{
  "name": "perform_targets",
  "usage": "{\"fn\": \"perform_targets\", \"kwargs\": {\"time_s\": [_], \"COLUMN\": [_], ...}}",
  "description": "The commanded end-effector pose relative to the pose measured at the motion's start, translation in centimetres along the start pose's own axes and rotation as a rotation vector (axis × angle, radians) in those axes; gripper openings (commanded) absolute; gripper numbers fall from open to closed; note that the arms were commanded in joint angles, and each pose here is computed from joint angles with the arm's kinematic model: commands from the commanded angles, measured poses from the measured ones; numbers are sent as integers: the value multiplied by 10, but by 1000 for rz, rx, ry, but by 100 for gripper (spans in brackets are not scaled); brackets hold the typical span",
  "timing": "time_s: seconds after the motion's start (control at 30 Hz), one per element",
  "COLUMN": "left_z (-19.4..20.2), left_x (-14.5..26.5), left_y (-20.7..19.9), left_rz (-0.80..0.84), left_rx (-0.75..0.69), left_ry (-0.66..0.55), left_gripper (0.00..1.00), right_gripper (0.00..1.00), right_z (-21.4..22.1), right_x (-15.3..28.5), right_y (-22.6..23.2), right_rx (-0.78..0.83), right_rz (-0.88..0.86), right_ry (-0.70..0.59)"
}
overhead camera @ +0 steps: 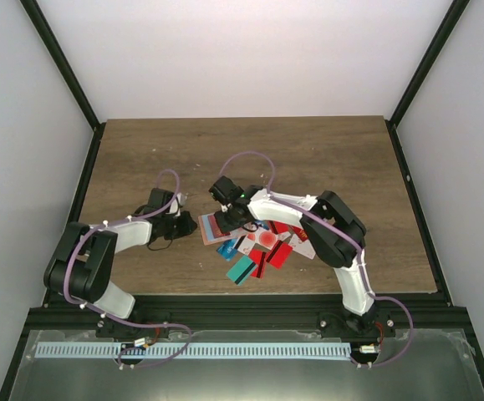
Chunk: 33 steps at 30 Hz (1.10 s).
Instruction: Put the credit cards into the card holder
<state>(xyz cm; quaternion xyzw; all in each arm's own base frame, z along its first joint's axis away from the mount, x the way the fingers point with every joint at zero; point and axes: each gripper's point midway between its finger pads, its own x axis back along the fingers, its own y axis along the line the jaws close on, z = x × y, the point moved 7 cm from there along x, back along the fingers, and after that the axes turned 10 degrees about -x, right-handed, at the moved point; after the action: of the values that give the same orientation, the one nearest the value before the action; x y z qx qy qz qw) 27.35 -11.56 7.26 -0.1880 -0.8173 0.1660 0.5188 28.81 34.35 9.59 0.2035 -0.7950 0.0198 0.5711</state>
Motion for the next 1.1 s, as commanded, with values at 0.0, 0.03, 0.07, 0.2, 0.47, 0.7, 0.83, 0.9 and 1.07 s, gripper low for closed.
{"fn": "perform_targets", "kwargs": {"time_s": [0.0,0.03,0.07,0.2,0.47,0.7,0.83,0.9,1.07], "left_z": [21,21,22,22,22,22,22,21,20], "left_x": [-9,-9,-10,-10,-9,-7,-5,-3,2], "left_y": [8,7,7,7,5,5,4,3,0], "left_rz": [-33,-33,-34,-34,-31,-34,-34,-38,-20], "left_rx": [26,24,24,23,19,14,11,10,2], "left_ry": [82,84,85,86,83,81,77,73,60], "left_gripper": [10,10,10,10,10,10,10,10,10], "right_gripper": [1,1,1,1,2,6,11,14,25], "right_z": [6,5,5,3,3,-5,-11,-12,-15], "right_x": [-12,-11,-11,-10,-7,9,22,29,43], "right_y": [8,10,11,19,32,28,18,11,-18], "right_rx": [17,15,14,5,-22,-66,-80,-84,-108], "right_rz": [-42,-56,-69,-127,-251,-327,-308,-291,-215], "right_ry": [46,47,48,62,97,85,55,36,-21]}}
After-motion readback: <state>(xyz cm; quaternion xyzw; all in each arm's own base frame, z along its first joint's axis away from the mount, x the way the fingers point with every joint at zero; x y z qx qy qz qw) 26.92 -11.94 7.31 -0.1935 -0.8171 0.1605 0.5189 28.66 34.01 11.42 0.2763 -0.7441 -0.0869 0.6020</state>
